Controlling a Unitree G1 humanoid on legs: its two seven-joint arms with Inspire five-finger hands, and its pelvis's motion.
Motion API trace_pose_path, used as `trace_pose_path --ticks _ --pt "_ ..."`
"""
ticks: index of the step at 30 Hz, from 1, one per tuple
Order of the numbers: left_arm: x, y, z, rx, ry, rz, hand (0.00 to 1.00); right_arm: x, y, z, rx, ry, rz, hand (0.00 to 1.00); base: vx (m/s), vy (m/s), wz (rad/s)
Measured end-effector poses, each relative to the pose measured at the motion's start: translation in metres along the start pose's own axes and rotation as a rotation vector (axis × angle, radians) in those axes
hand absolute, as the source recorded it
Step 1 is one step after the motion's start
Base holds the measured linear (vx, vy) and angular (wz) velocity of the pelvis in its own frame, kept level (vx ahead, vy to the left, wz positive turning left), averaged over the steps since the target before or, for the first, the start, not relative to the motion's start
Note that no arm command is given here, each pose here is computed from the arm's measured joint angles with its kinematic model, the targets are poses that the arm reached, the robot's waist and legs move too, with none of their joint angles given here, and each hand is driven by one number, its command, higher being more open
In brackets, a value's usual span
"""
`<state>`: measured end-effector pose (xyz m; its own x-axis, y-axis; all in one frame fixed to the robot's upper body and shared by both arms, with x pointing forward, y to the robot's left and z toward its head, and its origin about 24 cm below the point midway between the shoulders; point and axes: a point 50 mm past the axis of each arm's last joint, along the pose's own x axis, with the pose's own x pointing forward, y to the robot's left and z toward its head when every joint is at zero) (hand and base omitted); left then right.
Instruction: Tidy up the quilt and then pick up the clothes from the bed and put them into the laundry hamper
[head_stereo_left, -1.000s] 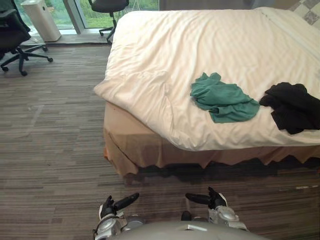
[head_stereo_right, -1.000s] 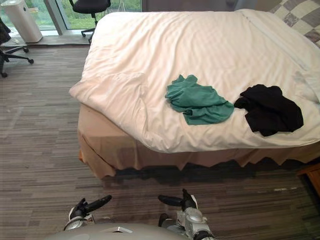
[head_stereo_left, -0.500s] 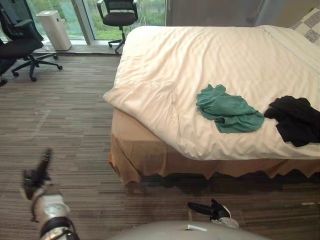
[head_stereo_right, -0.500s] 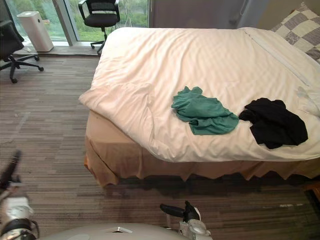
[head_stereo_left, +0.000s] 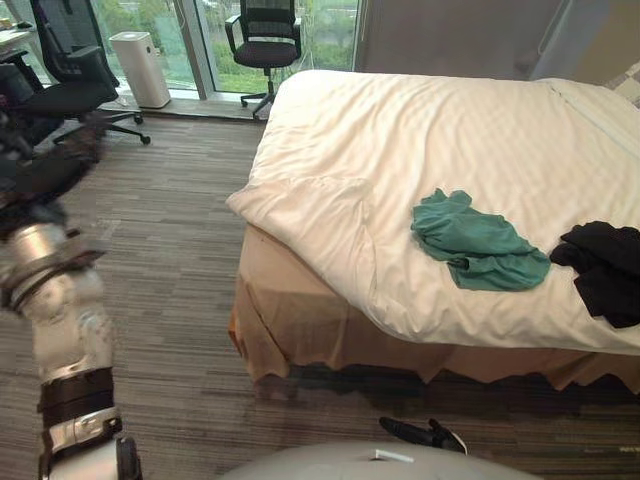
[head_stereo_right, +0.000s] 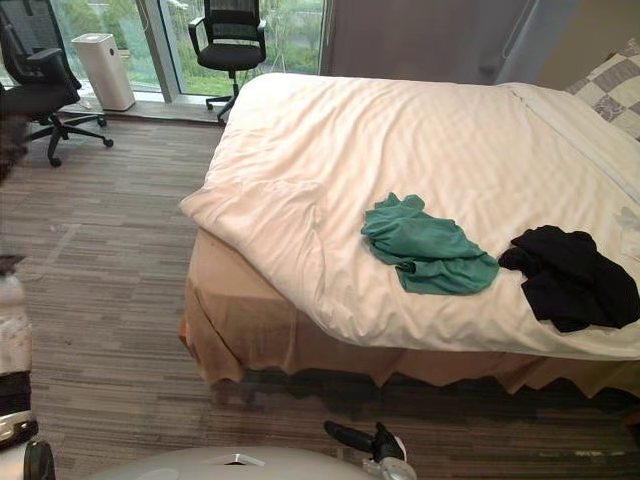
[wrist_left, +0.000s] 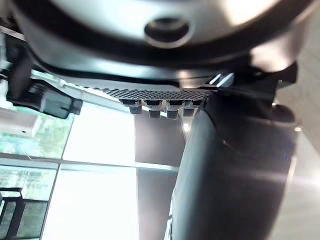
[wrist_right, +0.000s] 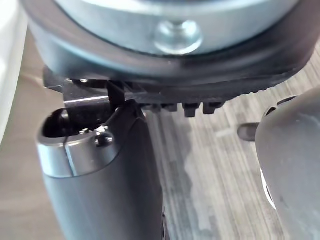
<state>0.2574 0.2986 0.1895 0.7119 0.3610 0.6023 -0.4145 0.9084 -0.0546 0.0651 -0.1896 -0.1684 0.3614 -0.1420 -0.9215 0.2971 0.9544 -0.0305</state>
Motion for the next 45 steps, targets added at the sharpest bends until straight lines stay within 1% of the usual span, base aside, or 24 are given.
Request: trace_pose_path --ticks 1,3,6,7,8,9,10,12,15,17,20,26,28,30,31,36,41,42,43,45 --pt "0.002 -0.009 0.002 0.034 -0.016 -0.042 1.0 0.0 0.0 0.0 0.0 -0.001 0.001 1.0 0.03 0.022 -0.16" --pt "0.009 -0.039 0.01 0.119 -0.074 -0.181 1.0 0.0 -0.004 0.003 -0.007 -0.006 -0.001 1.0 0.02 0.012 -0.27" --pt "0.013 -0.066 0.015 0.184 -0.127 -0.284 1.0 0.001 -0.007 0.009 -0.013 -0.029 -0.007 1.0 -0.01 -0.007 -0.14" --pt "0.015 -0.083 0.018 0.199 -0.143 -0.339 1.0 0.001 -0.008 0.01 -0.018 -0.032 -0.009 1.0 -0.02 -0.013 -0.27" --pt "0.016 -0.089 0.018 0.207 -0.148 -0.359 1.0 0.001 -0.008 0.011 -0.018 -0.032 -0.009 1.0 -0.03 -0.023 -0.27" --pt "0.017 -0.1 0.019 0.21 -0.157 -0.398 1.0 0.001 -0.007 0.013 -0.02 -0.039 -0.009 1.0 -0.03 -0.023 -0.11" --pt "0.017 -0.104 0.02 0.22 -0.162 -0.412 1.0 0.002 -0.006 0.014 -0.022 -0.042 -0.009 1.0 -0.03 -0.029 -0.11" --pt "0.022 -0.119 0.015 0.272 -0.153 -0.469 1.0 0.002 -0.004 0.017 -0.039 -0.049 -0.002 1.0 -0.02 -0.018 -0.27" --pt "0.029 -0.13 0.0 0.335 -0.08 -0.502 1.0 0.002 0.0 0.021 -0.056 -0.066 0.01 1.0 -0.03 -0.015 -0.2" --pt "0.033 -0.133 -0.006 0.352 -0.045 -0.509 1.0 0.002 0.004 0.024 -0.07 -0.076 0.022 1.0 -0.04 -0.021 -0.12" --pt "0.045 -0.15 -0.016 0.403 0.041 -0.569 1.0 0.004 0.015 0.036 -0.089 -0.103 0.047 1.0 -0.06 -0.049 -0.12" --pt "0.067 -0.165 -0.031 0.514 0.139 -0.561 1.0 0.004 0.033 0.06 -0.115 -0.182 0.087 1.0 -0.06 -0.044 -0.07" --pt "0.075 -0.172 -0.033 0.569 0.157 -0.577 1.0 0.005 0.039 0.069 -0.115 -0.208 0.101 1.0 -0.07 -0.062 -0.08" --pt "0.079 -0.175 -0.036 0.618 0.171 -0.589 1.0 0.004 0.044 0.076 -0.122 -0.232 0.114 1.0 -0.05 -0.035 -0.18" --pt "0.08 -0.176 -0.038 0.652 0.176 -0.604 0.0 0.003 0.047 0.079 -0.127 -0.25 0.124 1.0 -0.05 -0.019 -0.15" --pt "0.081 -0.185 -0.044 0.782 0.18 -0.656 0.0 0.002 0.057 0.094 -0.134 -0.303 0.141 1.0 -0.03 0.002 -0.15" --pt "0.079 -0.188 -0.049 0.865 0.182 -0.732 0.0 0.002 0.063 0.098 -0.151 -0.307 0.153 1.0 0.0 0.001 0.05" --pt "0.071 -0.195 -0.055 0.925 0.198 -0.859 0.0 0.003 0.063 0.092 -0.162 -0.283 0.154 1.0 0.01 0.002 0.38" --pt "0.061 -0.196 -0.063 0.94 0.202 -0.922 0.0 0.004 0.062 0.089 -0.165 -0.27 0.149 1.0 0.0 0.003 0.42" --pt "0.053 -0.193 -0.067 0.954 0.193 -0.964 0.0 0.004 0.062 0.088 -0.166 -0.269 0.15 1.0 -0.02 0.002 0.15"
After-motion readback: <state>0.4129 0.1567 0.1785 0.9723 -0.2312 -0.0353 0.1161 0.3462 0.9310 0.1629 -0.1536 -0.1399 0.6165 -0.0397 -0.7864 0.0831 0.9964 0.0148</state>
